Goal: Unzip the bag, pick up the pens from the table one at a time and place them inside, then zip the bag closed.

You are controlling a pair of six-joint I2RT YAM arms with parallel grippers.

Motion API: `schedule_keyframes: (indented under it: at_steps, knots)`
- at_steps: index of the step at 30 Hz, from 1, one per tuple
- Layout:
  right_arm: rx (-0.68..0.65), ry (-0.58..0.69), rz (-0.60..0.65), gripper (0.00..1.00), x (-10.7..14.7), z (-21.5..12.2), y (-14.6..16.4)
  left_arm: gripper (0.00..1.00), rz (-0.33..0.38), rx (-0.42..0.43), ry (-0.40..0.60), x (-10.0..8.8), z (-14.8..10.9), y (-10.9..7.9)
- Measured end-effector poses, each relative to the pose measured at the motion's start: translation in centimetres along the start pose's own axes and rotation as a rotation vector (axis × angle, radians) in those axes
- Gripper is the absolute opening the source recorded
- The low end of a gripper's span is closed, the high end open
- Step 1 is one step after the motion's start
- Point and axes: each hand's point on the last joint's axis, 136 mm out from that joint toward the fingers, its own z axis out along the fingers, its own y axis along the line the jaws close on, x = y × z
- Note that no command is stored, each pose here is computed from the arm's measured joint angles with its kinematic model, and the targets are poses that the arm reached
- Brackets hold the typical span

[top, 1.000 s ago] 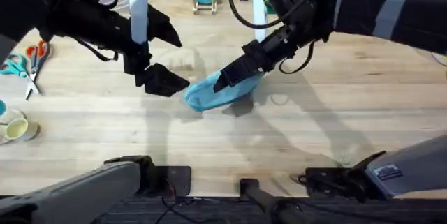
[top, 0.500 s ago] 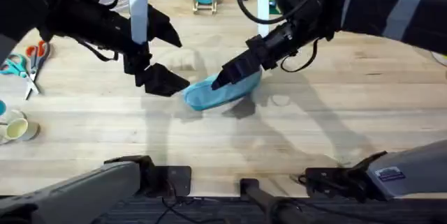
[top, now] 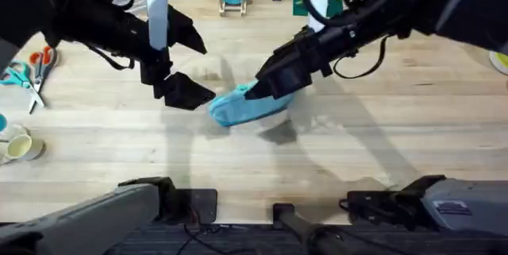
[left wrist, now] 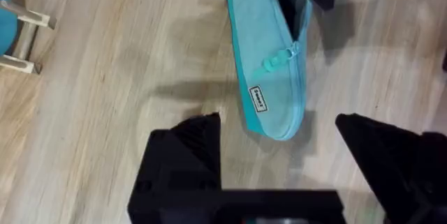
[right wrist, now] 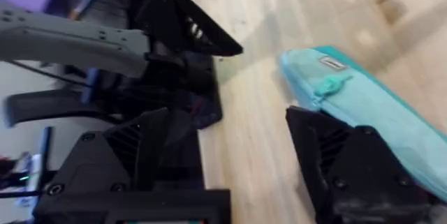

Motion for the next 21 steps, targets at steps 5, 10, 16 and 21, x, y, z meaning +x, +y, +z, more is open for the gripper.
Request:
schedule_keyframes:
  at_steps: [5, 10, 16, 21]
  knots:
    - [0.139, -0.003, -0.048, 0.996, -0.1, -1.3, -0.5, 0.994, 0.0, 0.0, 0.0, 0.0, 0.0, 0.0]
    - [0.303, 0.007, -0.05, 0.996, 0.5, -3.1, -1.1, 0.994, 0.0, -0.001, 0.005, 0.1, 0.0, 0.0]
    - [0.451, 0.072, 0.052, 0.996, 1.5, -5.5, -1.2, 0.994, 0.0, -0.002, 0.011, 0.2, 0.0, 0.0]
    - [0.523, 0.056, 0.054, 0.996, 0.0, -7.3, -0.4, 0.994, 0.0, -0.002, 0.01, 0.2, 0.0, 0.0]
